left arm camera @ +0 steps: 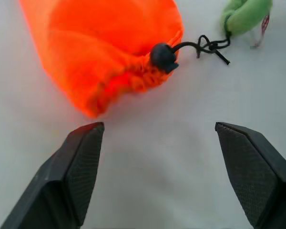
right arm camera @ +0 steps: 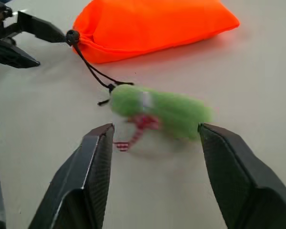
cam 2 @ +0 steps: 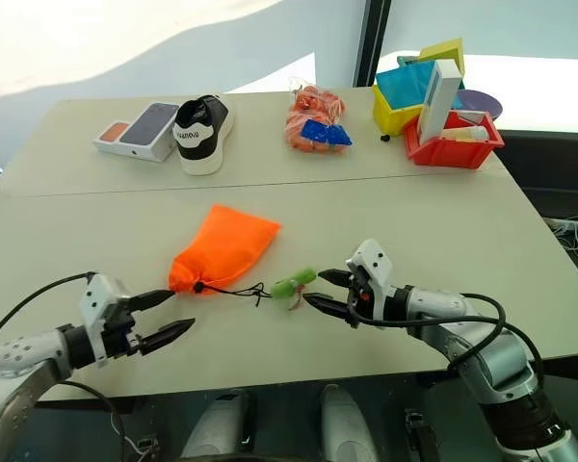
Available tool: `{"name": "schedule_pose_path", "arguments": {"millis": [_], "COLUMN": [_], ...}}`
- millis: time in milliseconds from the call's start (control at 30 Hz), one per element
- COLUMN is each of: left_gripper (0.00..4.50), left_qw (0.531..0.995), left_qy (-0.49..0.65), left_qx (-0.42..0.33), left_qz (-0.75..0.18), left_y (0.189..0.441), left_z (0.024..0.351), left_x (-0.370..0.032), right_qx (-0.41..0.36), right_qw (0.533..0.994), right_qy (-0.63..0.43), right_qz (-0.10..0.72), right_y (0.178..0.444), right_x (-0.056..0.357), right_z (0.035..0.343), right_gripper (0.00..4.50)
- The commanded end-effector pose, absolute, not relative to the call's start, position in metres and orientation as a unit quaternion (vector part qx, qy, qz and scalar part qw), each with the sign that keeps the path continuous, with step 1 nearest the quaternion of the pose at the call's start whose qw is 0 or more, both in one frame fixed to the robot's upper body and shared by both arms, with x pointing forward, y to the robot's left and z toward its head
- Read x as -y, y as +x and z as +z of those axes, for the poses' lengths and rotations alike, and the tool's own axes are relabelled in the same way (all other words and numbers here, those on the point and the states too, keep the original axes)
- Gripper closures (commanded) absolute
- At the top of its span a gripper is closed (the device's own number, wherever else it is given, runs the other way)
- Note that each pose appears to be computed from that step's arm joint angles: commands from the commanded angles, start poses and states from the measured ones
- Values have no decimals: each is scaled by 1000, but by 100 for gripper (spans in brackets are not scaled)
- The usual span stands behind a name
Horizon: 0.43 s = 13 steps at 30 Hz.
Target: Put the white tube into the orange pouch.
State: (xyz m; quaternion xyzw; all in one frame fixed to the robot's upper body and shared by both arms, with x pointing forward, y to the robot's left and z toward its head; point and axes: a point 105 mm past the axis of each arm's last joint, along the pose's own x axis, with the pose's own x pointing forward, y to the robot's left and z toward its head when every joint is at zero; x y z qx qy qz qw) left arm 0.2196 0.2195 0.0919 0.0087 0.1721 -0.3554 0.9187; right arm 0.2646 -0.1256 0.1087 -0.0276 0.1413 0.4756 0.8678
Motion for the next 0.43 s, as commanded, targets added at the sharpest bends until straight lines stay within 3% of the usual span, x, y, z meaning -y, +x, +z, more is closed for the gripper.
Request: {"name": "schedule_pose_path", "arguments": {"millis": [33, 267, 433], "left_gripper": [43, 43, 43], "left_qw": [946, 993, 997], "left_qy": [-10, 3, 14], "left_qx": [-154, -91, -62], "left_qz": [-284, -69, -42], "left_y": [224, 242, 253], "left_z": [101, 96, 94], "left_x": [-251, -327, -325], "right_qx": [-105, -62, -32], "right_qw": [890, 925, 927], "right_qy": [-48, -104, -97], "right_qz": [441, 361, 360], "right_y": [277, 307, 314], "right_x": [145, 179, 173], "right_z": [116, 109, 109], "right_gripper": [147, 147, 147]}}
